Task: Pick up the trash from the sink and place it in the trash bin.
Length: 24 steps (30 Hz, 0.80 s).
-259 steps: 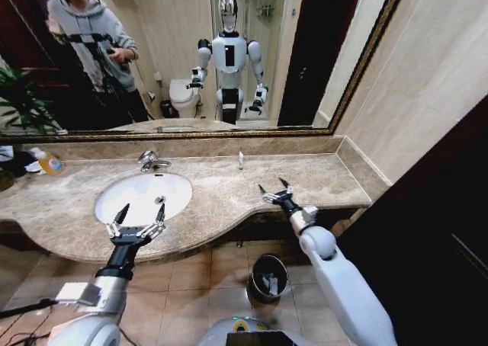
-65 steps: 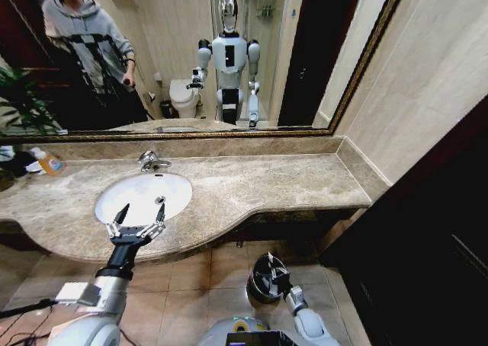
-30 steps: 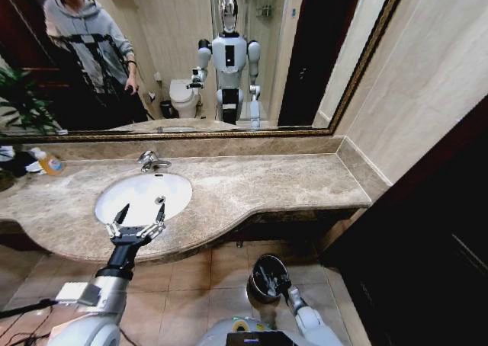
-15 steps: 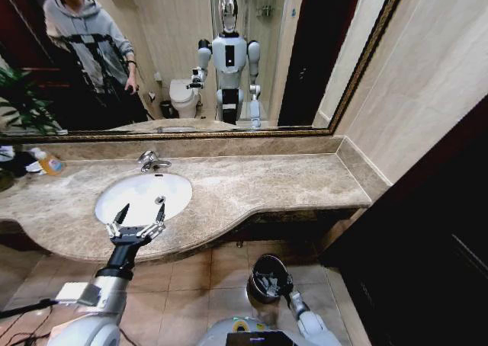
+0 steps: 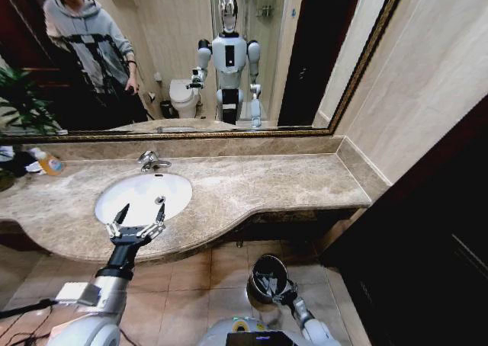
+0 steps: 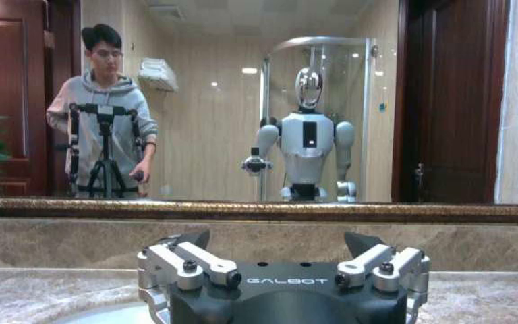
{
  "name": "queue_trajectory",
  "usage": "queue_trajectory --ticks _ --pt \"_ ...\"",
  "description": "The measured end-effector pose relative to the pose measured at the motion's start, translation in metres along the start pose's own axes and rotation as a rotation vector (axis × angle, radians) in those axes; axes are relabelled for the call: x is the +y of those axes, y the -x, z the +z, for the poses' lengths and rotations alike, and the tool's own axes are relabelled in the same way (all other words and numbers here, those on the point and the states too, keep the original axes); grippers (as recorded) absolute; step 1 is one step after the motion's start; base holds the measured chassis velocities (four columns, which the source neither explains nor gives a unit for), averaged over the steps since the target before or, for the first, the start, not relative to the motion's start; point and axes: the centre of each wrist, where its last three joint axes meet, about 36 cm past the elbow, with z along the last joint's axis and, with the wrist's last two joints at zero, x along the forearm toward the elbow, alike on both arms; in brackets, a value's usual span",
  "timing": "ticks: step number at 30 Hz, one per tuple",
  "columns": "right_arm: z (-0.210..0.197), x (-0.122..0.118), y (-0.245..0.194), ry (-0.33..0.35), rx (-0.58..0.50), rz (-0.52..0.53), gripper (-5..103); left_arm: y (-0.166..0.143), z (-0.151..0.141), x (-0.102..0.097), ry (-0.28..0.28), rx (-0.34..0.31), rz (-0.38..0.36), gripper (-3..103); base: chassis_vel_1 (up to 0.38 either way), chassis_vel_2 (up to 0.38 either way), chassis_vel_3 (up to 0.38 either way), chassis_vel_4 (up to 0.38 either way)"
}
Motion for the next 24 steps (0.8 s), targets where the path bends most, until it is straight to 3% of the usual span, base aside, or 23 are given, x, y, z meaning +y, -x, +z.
queue_trajectory --ticks 5,9,17,24 --pt "-0.002 -0.003 -0.006 0.020 -0.020 0.029 100 0.000 0.000 0.000 0.000 0.000 0.000 100 0.000 0.000 0.000 0.000" --pt "-0.007 -0.008 -0.013 0.049 -0.097 0.101 100 0.000 0.000 0.000 0.000 0.000 0.000 100 0.000 0.000 0.000 0.000" --pt "-0.075 -0.022 -0.054 0.215 -0.403 0.266 100 0.000 0.000 0.000 0.000 0.000 0.000 100 0.000 0.000 0.000 0.000" --pt "-0.124 -0.040 -0.091 0.203 -0.539 0.329 100 0.000 0.000 0.000 0.000 0.000 0.000 100 0.000 0.000 0.000 0.000"
